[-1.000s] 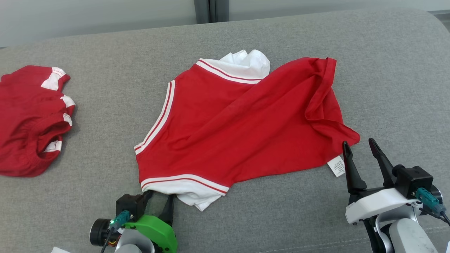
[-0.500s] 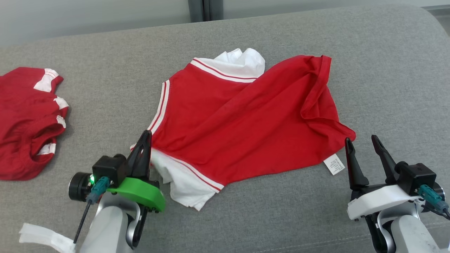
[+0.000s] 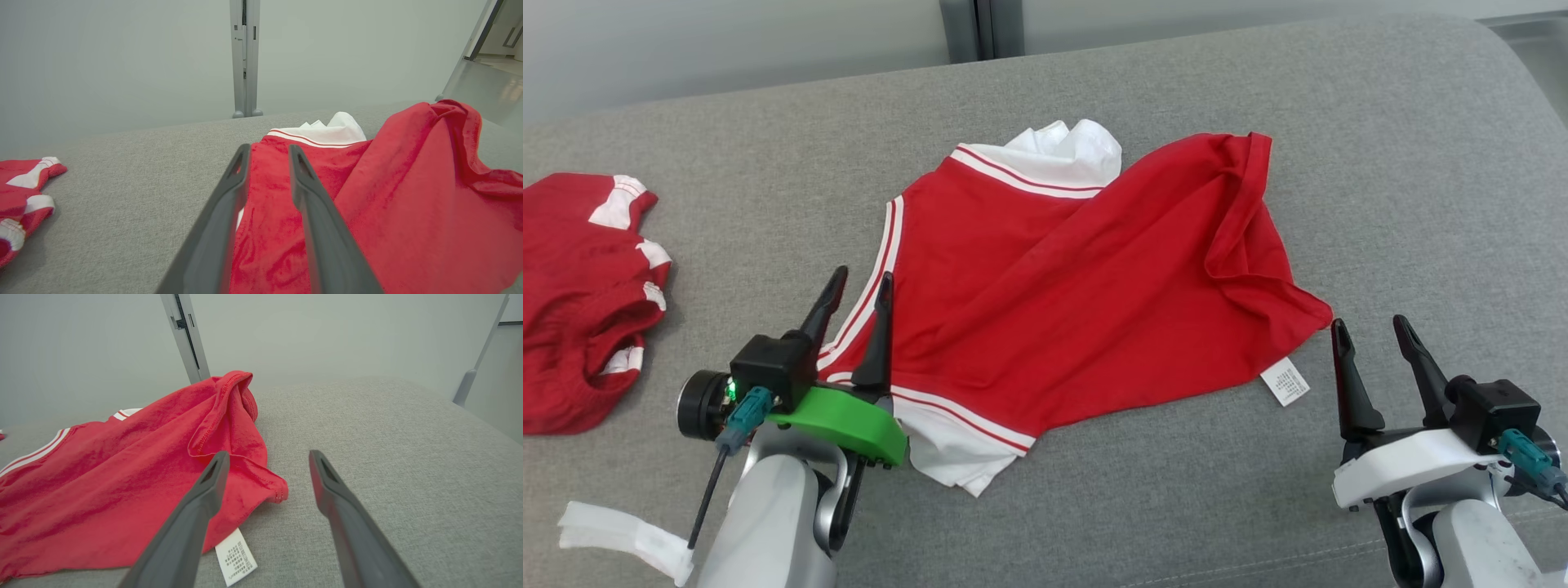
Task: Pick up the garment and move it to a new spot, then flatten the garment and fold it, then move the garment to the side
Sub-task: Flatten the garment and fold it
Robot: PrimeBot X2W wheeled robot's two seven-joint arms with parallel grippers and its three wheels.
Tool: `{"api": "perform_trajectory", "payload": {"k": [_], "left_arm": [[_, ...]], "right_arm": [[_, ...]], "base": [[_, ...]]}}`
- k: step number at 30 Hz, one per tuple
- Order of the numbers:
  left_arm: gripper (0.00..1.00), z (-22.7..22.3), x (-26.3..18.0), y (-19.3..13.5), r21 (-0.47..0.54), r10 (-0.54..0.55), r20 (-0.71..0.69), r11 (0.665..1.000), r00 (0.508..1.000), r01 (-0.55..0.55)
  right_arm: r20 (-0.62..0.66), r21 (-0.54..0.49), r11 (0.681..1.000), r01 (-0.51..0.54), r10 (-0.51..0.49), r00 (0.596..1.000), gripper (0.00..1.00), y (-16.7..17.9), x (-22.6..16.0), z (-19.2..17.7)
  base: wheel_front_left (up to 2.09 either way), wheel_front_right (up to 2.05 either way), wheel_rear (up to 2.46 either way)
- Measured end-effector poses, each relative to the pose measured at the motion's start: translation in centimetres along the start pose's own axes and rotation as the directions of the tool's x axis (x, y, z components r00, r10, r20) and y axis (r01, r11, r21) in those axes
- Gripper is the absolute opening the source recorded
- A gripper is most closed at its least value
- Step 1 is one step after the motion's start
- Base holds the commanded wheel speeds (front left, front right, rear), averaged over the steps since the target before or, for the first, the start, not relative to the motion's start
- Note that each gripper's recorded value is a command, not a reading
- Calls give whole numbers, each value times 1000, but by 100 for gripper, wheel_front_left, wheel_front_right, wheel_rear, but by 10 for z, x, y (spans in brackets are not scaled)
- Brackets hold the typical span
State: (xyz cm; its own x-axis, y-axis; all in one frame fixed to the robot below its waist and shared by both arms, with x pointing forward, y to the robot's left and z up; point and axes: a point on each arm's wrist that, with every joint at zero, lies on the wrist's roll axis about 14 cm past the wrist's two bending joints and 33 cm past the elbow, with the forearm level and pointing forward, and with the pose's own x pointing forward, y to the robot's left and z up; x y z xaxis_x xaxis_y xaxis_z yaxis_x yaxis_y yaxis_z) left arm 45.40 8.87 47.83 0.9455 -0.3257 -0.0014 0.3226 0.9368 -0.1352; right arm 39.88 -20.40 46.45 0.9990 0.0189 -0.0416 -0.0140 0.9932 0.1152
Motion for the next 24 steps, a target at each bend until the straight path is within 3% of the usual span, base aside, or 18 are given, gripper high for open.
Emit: {"api": "perform_trajectory", "payload": {"k": [13,24], "left_arm": [[100,42,-64,54,43,206,130,976,970,-213],[100,46,-125,74,43,327,155,940,932,-337]], "right_arm": [[78,1,998,-69,69,995,100,25,-8,25],[129,-9,992,-128,128,983,100,44,-21,42]], "base": [[0,0,0],[0,0,0]]}}
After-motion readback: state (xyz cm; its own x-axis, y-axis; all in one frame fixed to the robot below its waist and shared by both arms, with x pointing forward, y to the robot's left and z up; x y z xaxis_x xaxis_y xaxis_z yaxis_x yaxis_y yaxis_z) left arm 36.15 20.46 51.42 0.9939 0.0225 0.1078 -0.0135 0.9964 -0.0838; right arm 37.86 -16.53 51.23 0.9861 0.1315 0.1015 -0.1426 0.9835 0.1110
